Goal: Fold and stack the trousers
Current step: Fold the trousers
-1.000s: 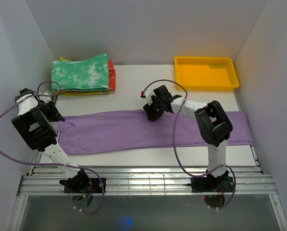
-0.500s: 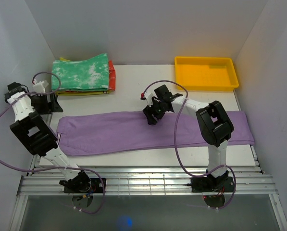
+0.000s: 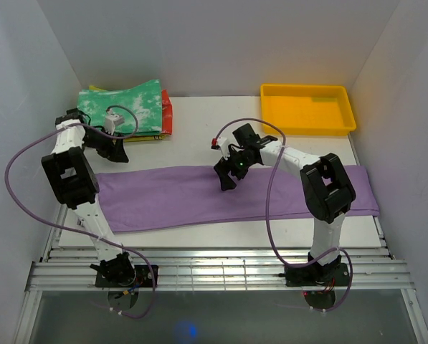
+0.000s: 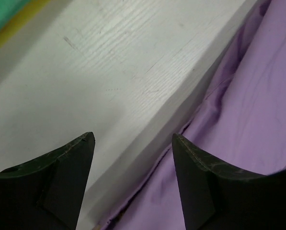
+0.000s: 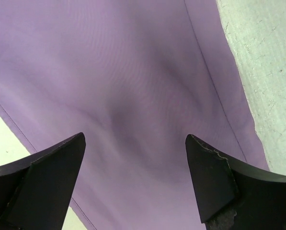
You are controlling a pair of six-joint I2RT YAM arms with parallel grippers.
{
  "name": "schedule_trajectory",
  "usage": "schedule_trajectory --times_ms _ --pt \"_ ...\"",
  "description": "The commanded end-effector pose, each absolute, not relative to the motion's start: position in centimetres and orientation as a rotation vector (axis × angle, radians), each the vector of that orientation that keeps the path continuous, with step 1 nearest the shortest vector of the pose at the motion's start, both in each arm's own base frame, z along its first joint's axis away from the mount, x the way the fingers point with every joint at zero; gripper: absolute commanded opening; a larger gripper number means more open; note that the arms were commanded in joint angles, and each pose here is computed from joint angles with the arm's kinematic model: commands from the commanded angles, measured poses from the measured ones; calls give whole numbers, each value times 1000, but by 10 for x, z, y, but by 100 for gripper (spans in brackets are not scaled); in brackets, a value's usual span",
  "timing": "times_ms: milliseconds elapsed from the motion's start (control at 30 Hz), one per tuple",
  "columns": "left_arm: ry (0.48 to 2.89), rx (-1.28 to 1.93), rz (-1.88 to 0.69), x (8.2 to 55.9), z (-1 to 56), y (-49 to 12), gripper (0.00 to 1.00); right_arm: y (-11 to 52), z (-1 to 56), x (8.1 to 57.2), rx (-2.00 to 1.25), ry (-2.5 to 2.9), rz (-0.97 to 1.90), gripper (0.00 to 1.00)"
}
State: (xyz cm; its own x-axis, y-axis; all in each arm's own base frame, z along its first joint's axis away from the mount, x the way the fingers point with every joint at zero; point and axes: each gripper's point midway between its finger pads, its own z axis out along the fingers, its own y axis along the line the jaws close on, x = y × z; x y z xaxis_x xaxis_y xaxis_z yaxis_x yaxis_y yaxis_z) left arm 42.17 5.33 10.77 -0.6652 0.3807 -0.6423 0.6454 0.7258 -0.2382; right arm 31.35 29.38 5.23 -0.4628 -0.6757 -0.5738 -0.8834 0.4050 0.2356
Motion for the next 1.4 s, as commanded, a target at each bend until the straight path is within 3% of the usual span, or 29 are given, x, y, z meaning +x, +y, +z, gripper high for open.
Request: schedule_trajectory --times_ms 0,167,433,633,733,767,900,1133,1367 --pt "2280 946 -673 416 111 58 76 300 88 317 -1341 2186 758 90" --pt "2300 1063 -799 386 88 49 72 299 90 319 -1336 2184 737 90" --pt "2327 1084 -856 358 78 42 57 297 91 322 -1334 2180 722 90" --pt "2355 1103 -886 342 69 40 56 296 92 326 -1330 2181 702 90" --pt "2346 1102 -883 343 70 39 35 296 93 328 -1325 2180 698 90" --pt "2341 1100 -874 345 72 40 23 295 93 329 -1323 2181 697 90" --pt "2266 1106 -784 366 101 43 0 296 96 332 -1316 2176 688 91" --pt "2078 1098 -588 388 189 37 0 300 113 339 -1259 2154 708 93" --pt "2011 1135 -519 325 197 11 0 312 142 341 -1197 2092 777 94"
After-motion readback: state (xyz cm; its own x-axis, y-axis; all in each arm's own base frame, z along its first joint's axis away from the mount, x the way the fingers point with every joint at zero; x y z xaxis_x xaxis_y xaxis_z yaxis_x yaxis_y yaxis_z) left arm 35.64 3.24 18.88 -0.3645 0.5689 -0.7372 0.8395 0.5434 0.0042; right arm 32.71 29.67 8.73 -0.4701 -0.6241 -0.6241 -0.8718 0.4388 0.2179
